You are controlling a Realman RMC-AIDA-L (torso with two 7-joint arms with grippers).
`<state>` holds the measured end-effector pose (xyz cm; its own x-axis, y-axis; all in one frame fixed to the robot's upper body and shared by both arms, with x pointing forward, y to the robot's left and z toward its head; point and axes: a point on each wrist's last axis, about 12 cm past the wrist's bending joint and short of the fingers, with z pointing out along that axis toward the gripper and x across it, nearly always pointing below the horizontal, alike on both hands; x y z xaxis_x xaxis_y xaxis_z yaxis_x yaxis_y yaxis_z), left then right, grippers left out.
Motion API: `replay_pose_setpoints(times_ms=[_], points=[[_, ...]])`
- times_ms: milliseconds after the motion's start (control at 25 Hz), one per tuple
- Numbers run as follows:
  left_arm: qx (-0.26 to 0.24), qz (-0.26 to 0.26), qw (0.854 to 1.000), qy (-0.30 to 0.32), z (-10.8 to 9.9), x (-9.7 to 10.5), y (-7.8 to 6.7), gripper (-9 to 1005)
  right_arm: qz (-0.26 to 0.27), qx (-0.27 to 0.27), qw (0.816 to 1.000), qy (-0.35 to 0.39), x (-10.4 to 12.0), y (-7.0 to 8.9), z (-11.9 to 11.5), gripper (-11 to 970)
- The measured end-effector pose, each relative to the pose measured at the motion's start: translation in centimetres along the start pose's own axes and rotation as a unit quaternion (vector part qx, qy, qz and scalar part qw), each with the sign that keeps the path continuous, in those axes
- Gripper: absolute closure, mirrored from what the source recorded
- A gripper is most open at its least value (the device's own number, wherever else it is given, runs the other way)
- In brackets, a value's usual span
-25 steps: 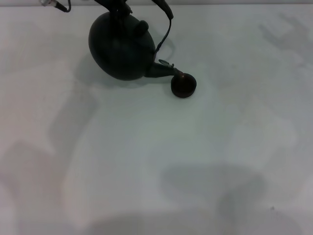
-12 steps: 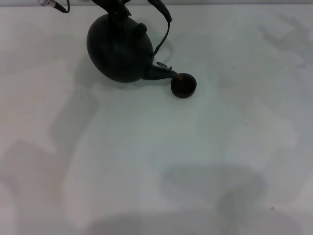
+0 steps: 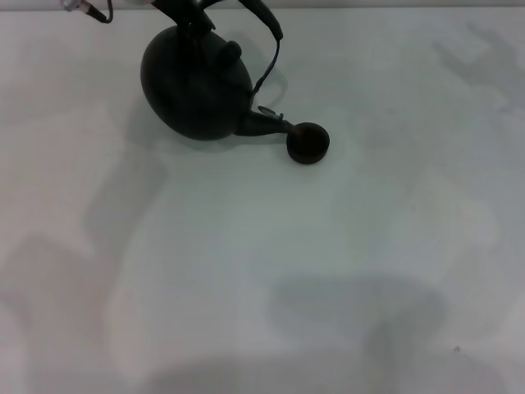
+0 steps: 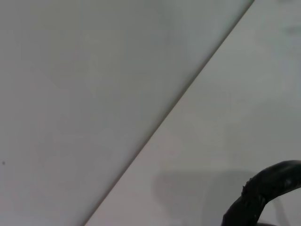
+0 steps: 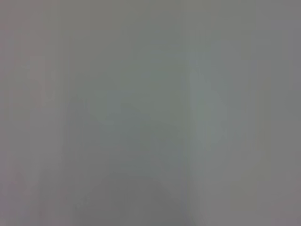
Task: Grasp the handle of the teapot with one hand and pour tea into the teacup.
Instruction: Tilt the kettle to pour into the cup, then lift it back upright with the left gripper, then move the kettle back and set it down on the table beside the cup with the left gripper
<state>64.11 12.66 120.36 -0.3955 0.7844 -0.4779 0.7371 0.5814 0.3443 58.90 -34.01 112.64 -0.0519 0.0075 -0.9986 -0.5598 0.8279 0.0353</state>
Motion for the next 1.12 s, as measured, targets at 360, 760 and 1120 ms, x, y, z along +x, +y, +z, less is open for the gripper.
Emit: replay_pose_setpoints(times_ms=[360,760,1120], points=[[-0.002,0.002,1.0,0.003,0.0,0.1,0.0,837,0.001,0.0,1.0,0.0,0.1,0.1,0.0,141],[0.002,-0.024,1.0,-0.013,0.4,0.8,-0.1,838,0.002,0.002,1.0,0.002,0.1,0.0,0.0,141],[0.007,-0.116,0.988,-0.1,0.6,3.9,0.2,838,0.0,0.008,1.0,0.004,-0.2,-0.2,0.5,141]])
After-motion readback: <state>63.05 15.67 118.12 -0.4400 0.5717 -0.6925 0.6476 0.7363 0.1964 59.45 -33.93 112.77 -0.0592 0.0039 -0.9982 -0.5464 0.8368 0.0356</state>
